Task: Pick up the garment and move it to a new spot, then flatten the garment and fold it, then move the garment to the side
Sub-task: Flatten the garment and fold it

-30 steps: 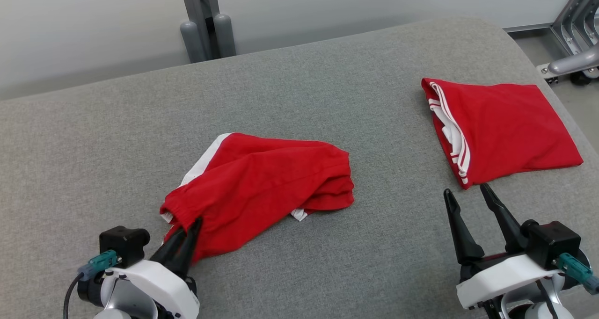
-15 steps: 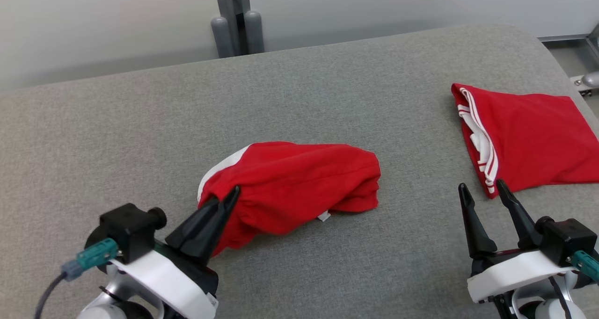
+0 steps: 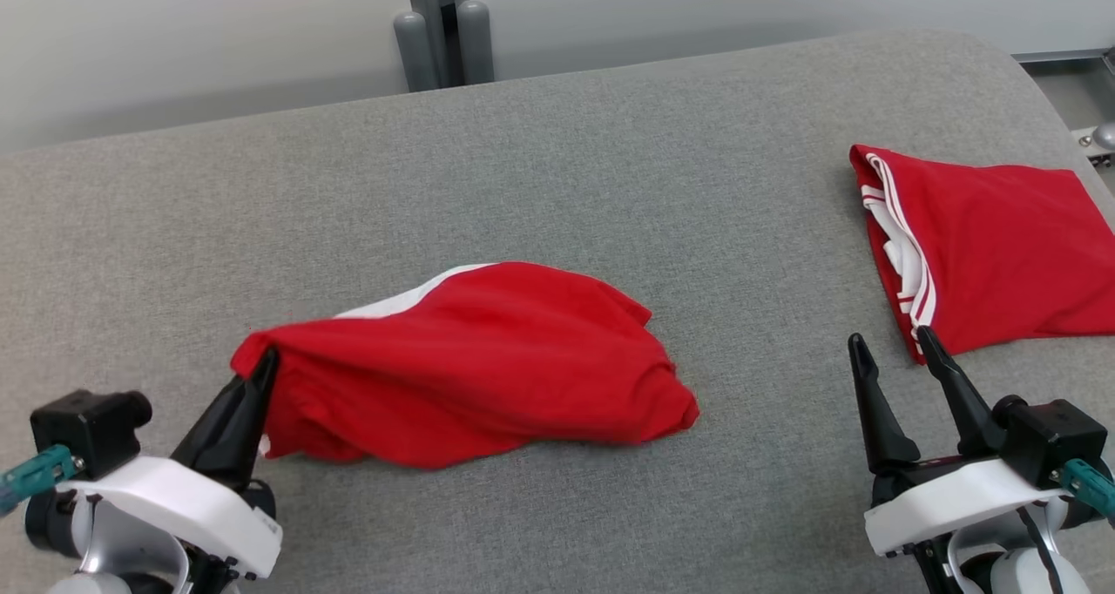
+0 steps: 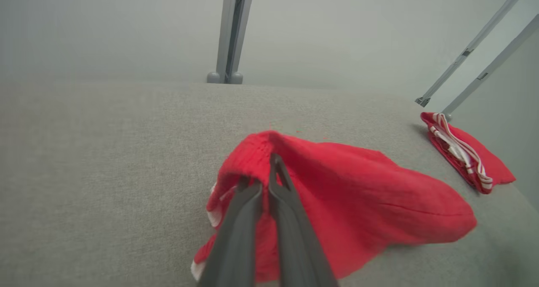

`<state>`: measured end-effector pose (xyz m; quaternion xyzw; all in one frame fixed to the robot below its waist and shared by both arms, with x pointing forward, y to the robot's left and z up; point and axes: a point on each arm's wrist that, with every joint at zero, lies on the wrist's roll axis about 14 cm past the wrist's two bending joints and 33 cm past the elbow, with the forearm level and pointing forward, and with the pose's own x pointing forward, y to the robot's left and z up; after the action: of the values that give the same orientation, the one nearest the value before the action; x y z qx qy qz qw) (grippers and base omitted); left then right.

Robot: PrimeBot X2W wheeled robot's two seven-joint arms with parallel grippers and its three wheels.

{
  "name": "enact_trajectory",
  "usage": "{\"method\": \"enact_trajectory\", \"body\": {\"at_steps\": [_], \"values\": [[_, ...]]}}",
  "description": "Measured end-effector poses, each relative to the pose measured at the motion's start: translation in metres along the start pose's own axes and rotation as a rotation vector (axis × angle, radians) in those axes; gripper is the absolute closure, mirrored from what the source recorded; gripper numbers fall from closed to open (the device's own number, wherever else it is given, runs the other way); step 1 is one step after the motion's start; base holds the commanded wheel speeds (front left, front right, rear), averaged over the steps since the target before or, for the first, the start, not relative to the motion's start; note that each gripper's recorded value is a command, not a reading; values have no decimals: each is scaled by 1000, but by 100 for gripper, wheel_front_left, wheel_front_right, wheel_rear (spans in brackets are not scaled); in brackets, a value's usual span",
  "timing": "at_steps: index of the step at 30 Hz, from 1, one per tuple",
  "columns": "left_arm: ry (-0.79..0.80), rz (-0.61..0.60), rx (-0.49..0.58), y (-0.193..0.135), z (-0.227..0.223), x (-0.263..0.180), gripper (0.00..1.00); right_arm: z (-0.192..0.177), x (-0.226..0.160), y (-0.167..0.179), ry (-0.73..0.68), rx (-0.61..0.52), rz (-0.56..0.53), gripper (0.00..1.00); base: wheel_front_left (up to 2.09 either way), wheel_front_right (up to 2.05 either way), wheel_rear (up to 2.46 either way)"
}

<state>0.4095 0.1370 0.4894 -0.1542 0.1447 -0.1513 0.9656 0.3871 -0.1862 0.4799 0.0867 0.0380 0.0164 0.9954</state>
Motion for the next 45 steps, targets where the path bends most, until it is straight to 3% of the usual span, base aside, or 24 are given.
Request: {"method": "enact_trajectory", "body": {"at_steps": [8,9,11,12,13,22,25,30,41,45], "values": [[88,94,-102,34,-57,6,100,-1,2,-3,5,-2,-9,0,0,0,0],[94,102,-111,36,-62,5,78,-1,2,-4,6,-2,-10,0,0,0,0],[93,109,-128,36,-68,6,11,0,1,-4,5,-2,-11,0,0,0,0],[93,109,-128,36,-68,6,11,0,1,-4,5,-2,-11,0,0,0,0],[77,126,-130,41,-68,5,0,1,1,-4,0,-6,-11,0,0,0,0],[-28,238,-117,65,-57,-20,0,9,-2,3,-14,-15,9,0,0,0,0],[-131,267,-98,72,-36,-30,0,14,-1,6,-29,-18,19,0,0,0,0],[-211,253,-85,65,-16,-39,0,19,-2,11,-42,-25,33,0,0,0,0],[-559,194,91,21,88,-50,0,41,-4,18,-105,-49,52,0,0,0,0],[-627,203,154,9,106,-59,0,44,-6,20,-112,-57,59,0,0,0,0]]}}
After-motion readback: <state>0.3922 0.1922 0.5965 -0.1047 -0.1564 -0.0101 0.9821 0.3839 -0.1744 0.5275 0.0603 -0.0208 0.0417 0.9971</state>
